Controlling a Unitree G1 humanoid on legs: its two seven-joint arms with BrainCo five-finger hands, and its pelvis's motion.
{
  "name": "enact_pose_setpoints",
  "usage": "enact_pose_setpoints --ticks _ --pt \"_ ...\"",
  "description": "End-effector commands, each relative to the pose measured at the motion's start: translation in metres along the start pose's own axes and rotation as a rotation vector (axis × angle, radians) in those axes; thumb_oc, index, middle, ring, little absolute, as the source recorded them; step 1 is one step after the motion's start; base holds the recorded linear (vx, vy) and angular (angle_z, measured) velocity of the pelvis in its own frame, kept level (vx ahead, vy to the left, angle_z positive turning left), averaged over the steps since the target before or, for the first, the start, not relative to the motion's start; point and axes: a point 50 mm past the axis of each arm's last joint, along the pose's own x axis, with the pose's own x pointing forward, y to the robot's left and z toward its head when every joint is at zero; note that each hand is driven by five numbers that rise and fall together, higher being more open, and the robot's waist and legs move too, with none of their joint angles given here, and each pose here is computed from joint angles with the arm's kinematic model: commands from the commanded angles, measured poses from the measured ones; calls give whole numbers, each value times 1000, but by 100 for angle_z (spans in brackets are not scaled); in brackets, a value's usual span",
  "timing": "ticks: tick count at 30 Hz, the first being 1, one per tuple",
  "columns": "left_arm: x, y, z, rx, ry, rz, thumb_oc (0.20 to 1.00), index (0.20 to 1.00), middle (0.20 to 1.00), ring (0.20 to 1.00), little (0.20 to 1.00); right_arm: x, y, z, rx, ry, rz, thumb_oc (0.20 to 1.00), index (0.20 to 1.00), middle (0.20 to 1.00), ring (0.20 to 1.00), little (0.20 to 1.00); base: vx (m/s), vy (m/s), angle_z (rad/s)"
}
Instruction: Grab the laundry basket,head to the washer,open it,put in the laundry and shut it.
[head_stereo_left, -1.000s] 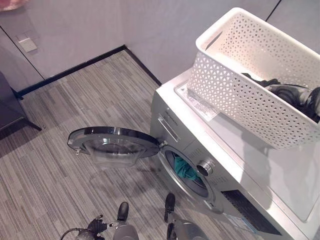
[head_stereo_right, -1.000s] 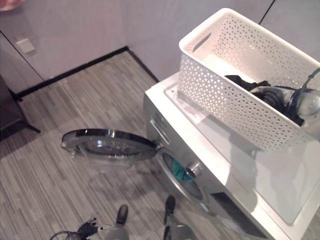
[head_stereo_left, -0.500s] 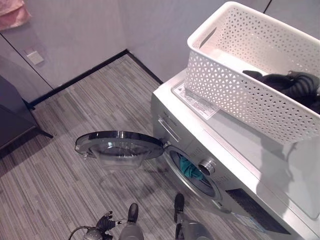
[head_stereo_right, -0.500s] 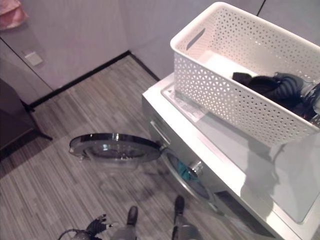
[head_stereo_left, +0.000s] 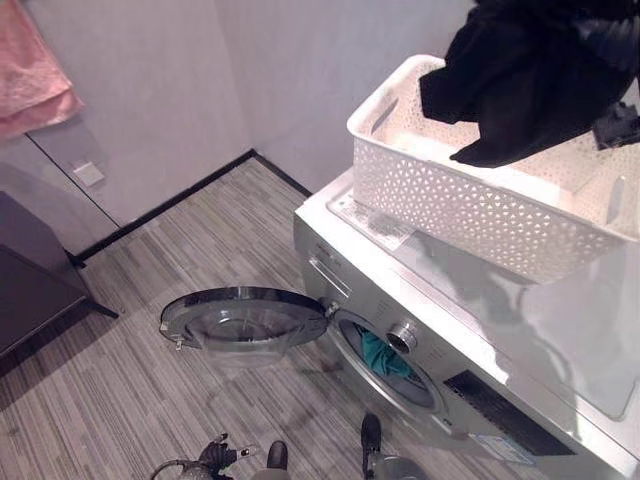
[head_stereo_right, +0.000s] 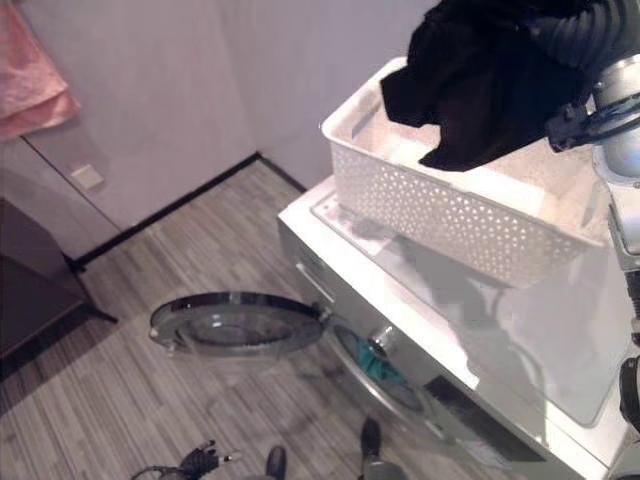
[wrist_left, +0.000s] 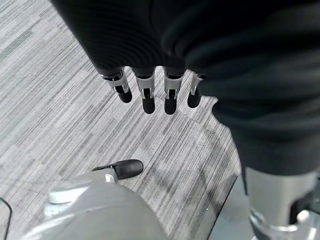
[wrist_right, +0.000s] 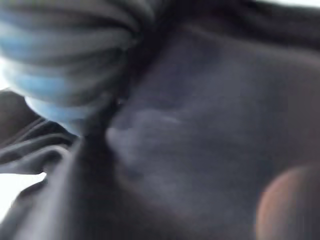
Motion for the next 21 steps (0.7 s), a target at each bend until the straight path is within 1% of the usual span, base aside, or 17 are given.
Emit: enact_pose_setpoints --ticks 1,2,5,6,8,11,12,17,18,21 --pt "-1 23 -7 103 50 84 1000 1000 1000 1000 1000 13 -48 11 -115 -35 -378 200 200 200 200 200 9 16 3" --pt "-1 23 -7 103 50 84 1000 1000 1000 1000 1000 13 -47 11 -116 -35 -379 200 200 200 200 200 9 11 6" --pt "0 24 -5 110 48 104 1000 1000 1000 1000 1000 14 -61 12 -153 -31 -498 200 200 200 200 200 3 7 3" --pt "0 23 -1 119 30 110 1000 1000 1000 1000 1000 12 -75 13 -168 -34 -595 200 200 200 200 200 0 0 0" --pt "1 23 2 118 18 114 1000 1000 1000 1000 1000 9 -80 15 -195 -40 -629 200 200 200 200 200 -33 15 3" --pt "1 23 12 112 -27 128 1000 1000 1000 1000 1000 -3 -96 14 -278 -41 -710 200 200 200 200 200 18 19 1" --pt "2 22 20 122 -62 125 1000 1000 1000 1000 1000 -18 -110 11 -374 -32 -756 200 200 200 200 200 -52 53 0" --pt "2 17 24 129 -90 111 1000 1000 1000 1000 1000 -45 -122 5 -482 -11 -795 200 200 200 200 200 -35 46 -1" --pt "2 14 23 123 -90 106 1000 1000 1000 1000 1000 -56 -123 -2 -527 24 -789 200 200 200 200 200 -31 51 -20" --pt "2 13 21 119 -87 101 1000 1000 1000 1000 1000 -72 -129 -12 -562 77 -793 200 200 200 200 200 -32 40 -36"
